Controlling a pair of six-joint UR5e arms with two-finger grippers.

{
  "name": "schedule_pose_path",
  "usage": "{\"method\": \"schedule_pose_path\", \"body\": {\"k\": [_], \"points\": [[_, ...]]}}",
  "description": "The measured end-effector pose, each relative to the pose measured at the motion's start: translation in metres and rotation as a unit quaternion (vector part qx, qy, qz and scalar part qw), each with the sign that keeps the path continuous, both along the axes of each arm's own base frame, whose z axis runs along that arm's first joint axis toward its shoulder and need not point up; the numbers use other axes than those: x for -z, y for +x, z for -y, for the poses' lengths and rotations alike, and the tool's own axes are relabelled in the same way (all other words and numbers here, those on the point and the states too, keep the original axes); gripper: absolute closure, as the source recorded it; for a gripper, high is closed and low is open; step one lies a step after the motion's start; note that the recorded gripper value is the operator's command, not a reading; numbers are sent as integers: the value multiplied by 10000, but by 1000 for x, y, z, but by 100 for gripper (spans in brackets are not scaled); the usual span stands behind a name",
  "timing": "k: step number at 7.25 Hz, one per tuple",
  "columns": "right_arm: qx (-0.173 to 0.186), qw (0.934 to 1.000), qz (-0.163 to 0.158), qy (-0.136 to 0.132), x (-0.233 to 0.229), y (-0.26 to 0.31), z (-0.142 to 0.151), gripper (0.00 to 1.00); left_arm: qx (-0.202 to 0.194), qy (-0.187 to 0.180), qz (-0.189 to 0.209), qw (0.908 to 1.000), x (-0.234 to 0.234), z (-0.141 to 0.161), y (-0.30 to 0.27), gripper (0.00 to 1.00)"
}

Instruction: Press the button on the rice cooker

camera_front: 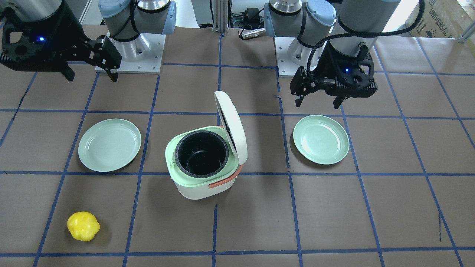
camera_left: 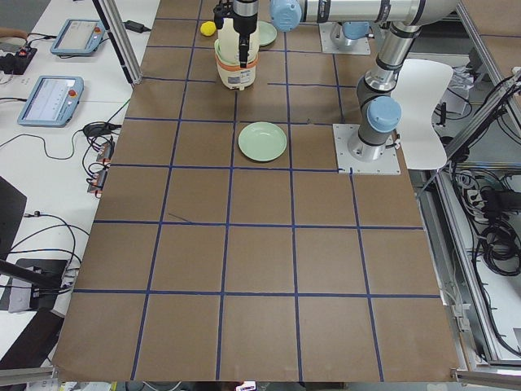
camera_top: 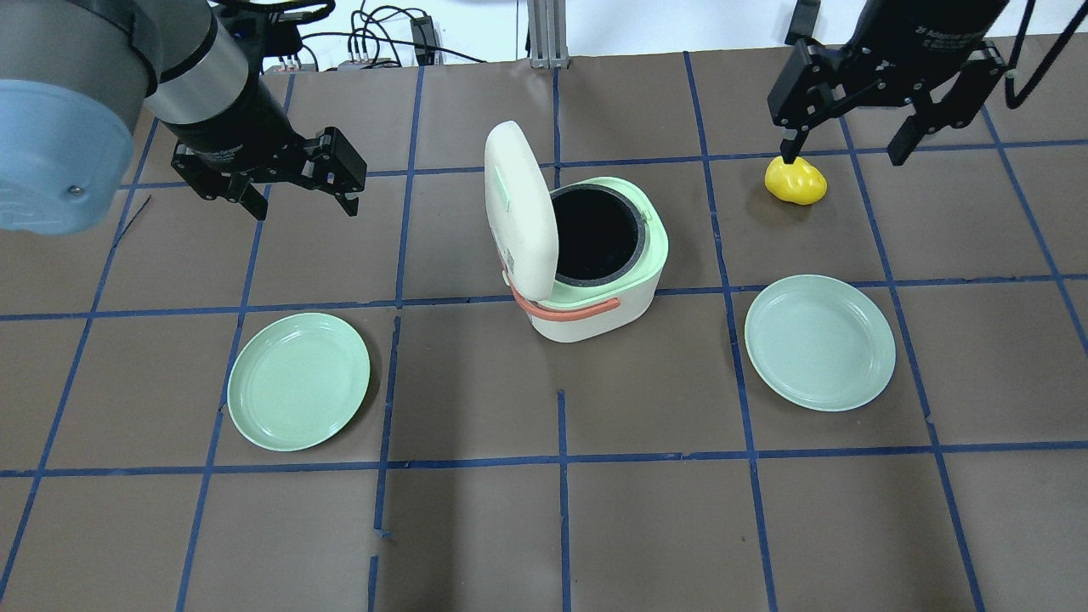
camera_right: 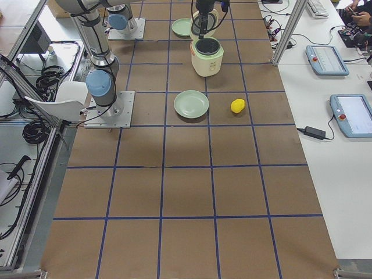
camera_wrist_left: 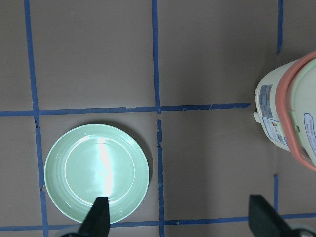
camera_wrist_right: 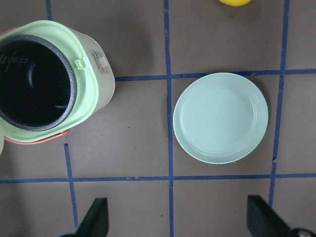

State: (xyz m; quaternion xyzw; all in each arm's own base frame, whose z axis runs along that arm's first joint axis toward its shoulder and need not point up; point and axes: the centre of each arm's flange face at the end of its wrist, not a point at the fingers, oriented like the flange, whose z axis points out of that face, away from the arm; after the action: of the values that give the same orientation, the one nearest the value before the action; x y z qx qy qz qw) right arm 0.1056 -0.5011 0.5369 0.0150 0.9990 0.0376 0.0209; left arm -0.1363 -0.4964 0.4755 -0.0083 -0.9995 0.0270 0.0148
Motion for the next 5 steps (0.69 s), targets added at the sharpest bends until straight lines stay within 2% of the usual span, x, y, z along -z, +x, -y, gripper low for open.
{"method": "schedule_pose_path", "body": {"k": [3,5], "points": [[44,9999,-25,132,14,-6,-3,0,0,-1,0,10000,0,0,0,0],[37,9999,-25,103,18,-5,10,0,0,-2,0,10000,0,0,0,0]]}}
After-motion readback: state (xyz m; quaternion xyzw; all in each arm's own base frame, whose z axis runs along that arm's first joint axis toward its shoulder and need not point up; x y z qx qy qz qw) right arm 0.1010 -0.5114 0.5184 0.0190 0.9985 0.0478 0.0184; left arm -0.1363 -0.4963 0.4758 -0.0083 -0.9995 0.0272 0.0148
